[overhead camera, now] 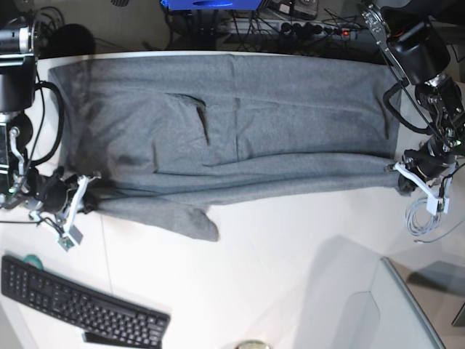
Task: Layout the t-shirt on the table in an organized manner, then fold the t-shirt properly
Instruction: 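Lift the hem with both grippers and fold it over toward the collar edge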
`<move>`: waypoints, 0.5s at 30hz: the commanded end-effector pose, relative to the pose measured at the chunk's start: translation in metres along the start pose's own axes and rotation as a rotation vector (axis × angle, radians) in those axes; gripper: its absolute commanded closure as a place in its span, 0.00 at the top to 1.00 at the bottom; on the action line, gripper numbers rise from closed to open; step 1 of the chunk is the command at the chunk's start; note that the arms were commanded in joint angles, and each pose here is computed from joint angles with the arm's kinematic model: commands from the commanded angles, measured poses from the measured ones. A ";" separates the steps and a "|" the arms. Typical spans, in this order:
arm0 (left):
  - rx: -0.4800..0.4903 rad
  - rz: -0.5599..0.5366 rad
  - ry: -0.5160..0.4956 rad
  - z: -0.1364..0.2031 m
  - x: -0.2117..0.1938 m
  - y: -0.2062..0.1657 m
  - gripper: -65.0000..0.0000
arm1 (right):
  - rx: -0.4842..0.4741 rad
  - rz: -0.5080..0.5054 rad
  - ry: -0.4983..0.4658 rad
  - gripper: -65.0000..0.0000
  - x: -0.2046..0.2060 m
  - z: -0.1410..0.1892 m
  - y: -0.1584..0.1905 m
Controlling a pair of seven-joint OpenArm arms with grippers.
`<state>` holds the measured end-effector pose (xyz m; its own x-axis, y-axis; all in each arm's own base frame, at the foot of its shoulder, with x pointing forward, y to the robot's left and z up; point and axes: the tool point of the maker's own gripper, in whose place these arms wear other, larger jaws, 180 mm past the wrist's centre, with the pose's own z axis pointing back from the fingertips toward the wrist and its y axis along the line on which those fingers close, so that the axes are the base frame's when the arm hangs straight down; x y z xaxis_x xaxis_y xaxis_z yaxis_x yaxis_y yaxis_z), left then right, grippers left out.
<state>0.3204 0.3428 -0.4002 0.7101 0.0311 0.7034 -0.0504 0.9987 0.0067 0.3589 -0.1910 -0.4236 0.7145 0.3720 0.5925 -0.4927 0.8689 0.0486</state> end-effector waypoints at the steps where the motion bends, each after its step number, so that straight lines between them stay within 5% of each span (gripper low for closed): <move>1: 0.018 -0.014 -0.058 0.006 0.020 0.009 0.00 | -0.018 0.019 -0.048 0.00 0.018 0.010 -0.008; 15: 0.044 -0.072 -0.112 0.022 0.037 0.007 0.00 | -0.087 0.003 -0.005 0.00 -0.008 0.043 -0.008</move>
<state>0.3249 0.3421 -0.3727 0.6594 -0.0308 0.7511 -0.0286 0.9974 0.0660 0.3227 -0.2103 -0.4103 0.7425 0.3666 0.5606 -0.4469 0.8946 0.0069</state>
